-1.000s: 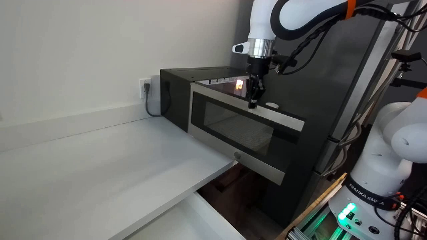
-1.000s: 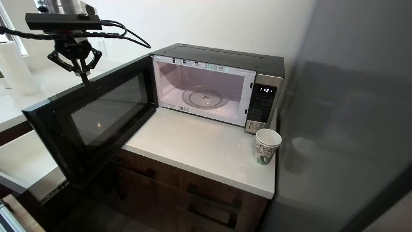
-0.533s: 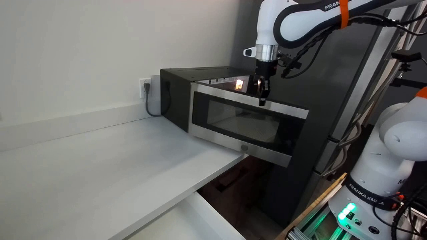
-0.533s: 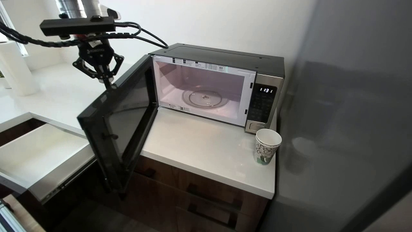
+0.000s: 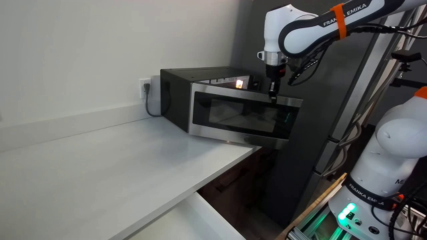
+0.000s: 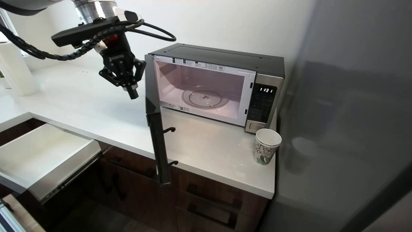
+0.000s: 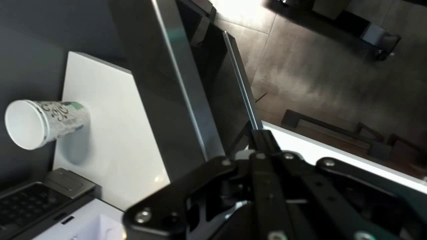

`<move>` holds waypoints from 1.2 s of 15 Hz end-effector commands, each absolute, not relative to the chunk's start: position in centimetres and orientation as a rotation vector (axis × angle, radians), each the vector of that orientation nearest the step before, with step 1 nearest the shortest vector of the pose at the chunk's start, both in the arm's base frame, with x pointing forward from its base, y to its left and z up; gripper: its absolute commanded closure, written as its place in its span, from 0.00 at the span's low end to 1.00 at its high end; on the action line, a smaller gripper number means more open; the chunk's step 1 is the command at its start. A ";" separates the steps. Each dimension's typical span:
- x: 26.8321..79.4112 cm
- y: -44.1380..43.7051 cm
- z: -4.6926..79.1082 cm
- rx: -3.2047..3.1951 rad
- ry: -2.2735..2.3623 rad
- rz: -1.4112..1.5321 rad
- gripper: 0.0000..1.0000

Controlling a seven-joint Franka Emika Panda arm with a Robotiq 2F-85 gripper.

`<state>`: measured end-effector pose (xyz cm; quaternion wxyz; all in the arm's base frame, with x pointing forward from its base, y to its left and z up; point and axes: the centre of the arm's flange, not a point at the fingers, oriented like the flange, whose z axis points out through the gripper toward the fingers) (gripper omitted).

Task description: Close the microwave door

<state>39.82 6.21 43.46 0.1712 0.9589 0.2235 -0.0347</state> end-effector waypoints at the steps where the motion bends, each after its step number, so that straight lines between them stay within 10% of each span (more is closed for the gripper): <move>1: 39.8 3.5 42.7 2.682 0.400 -0.024 1.00; 18: 44.5 -2.5 40.6 2.638 0.249 0.314 1.00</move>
